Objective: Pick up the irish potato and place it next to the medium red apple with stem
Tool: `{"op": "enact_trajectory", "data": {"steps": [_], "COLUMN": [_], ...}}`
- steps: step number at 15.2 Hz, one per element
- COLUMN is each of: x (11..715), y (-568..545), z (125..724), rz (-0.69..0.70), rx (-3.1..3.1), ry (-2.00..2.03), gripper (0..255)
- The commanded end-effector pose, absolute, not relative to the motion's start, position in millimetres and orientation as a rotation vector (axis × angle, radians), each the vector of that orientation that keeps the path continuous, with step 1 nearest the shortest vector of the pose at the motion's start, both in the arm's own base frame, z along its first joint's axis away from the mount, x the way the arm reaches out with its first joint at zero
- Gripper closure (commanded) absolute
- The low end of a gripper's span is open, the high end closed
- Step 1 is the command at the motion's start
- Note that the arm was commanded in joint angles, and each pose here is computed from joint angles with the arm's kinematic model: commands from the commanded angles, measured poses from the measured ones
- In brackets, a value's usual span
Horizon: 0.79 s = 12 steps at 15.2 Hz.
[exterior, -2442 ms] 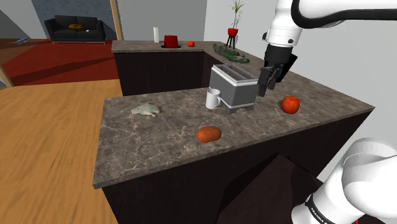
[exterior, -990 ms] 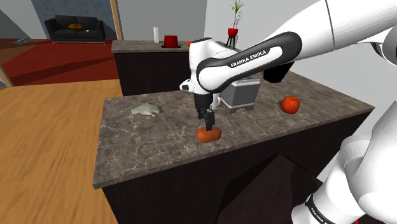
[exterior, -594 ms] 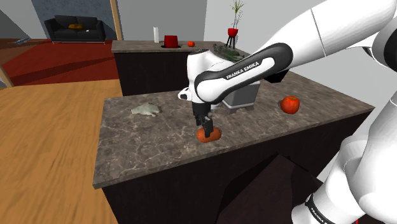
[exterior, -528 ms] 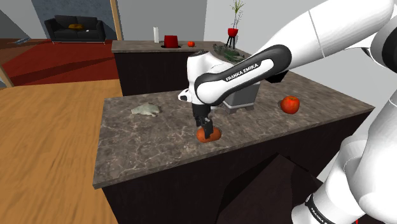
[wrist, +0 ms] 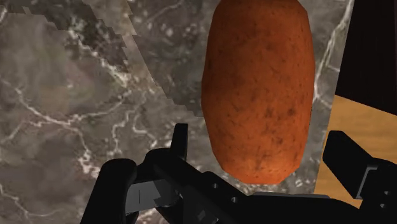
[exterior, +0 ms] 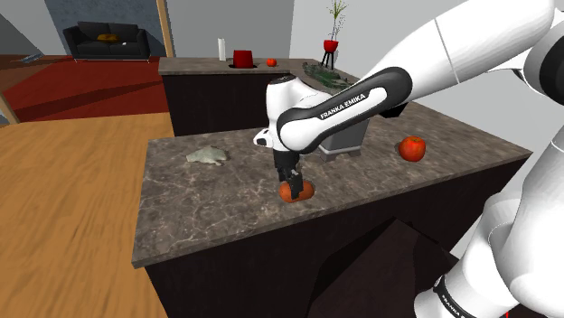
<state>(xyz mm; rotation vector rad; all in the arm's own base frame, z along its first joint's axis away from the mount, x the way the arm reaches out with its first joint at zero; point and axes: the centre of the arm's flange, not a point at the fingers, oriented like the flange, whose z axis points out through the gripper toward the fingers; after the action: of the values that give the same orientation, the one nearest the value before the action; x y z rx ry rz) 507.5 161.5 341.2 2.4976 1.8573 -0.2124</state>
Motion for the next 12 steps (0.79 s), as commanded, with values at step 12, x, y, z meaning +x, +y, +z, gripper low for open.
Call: {"op": "enact_trajectory", "data": {"steps": [12], "x": [507], "y": [161], "z": [352], "rz": [-0.212], "rx": [2.498], "ry": [1.857], "gripper": [255]}}
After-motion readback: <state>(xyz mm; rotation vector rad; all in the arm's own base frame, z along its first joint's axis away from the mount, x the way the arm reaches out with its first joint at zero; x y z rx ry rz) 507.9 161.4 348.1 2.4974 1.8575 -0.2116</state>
